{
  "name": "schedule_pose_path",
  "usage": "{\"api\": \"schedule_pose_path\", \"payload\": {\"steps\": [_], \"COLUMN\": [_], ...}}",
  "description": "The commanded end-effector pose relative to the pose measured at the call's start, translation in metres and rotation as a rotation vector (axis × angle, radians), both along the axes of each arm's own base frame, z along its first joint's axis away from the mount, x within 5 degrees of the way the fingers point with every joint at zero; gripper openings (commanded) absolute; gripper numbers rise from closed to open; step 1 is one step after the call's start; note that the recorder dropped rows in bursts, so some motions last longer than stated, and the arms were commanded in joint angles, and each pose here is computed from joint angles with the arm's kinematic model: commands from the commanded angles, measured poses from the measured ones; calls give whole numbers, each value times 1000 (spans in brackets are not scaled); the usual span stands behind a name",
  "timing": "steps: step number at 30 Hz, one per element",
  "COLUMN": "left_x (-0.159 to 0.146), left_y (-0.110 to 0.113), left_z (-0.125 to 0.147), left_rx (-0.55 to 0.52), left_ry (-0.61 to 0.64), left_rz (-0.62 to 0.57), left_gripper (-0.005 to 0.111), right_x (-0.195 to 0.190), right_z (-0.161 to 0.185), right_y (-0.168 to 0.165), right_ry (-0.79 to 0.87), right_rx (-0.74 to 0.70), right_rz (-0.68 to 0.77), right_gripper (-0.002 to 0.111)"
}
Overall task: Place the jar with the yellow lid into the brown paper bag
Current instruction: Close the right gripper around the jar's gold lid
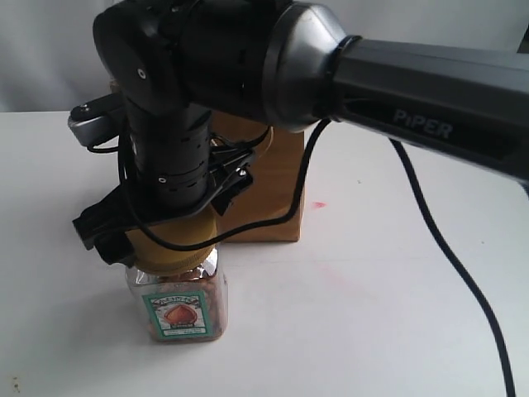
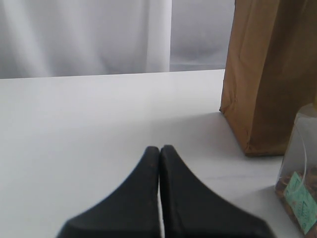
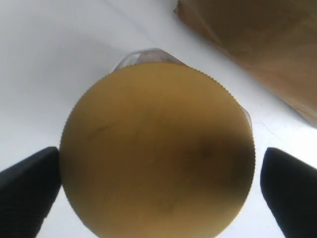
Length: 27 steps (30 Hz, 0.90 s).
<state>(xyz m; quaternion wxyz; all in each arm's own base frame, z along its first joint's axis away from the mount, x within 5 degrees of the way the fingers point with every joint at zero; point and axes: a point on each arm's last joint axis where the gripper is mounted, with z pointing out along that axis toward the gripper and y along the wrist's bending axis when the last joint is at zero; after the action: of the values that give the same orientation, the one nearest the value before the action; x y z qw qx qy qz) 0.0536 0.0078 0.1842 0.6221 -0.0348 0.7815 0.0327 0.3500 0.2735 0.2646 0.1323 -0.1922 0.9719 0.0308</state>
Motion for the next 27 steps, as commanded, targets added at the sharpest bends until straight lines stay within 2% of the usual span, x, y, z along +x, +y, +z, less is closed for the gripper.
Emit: {"api": "schedule_pose_path", "payload": {"steps": [1, 13, 17, 21, 25, 27], "left_x": [0, 0, 0, 0, 0, 0], "left_y": [0, 0, 0, 0, 0, 0], "left_z": [1, 1, 1, 1, 1, 1], "left_rx": [-7, -7, -7, -7, -7, -7], "left_ry": [-3, -3, -3, -3, -3, -3], "left_rz": [-3, -3, -3, -3, -3, -3], "left_gripper": [1, 1, 1, 1, 1, 1], "right_x": [1, 1, 2, 3, 2, 0], "right_z": [-4, -4, -4, -4, -3, -1], "right_y": [1, 1, 0, 0, 0, 1], "right_ry": [4, 2, -8, -14, -12, -1], "right_rx": [-11, -15, -28, -35, -29, -7], "right_rz": [5, 15, 16, 17, 17, 14], "right_gripper": [105, 105, 99, 73, 35, 21]}}
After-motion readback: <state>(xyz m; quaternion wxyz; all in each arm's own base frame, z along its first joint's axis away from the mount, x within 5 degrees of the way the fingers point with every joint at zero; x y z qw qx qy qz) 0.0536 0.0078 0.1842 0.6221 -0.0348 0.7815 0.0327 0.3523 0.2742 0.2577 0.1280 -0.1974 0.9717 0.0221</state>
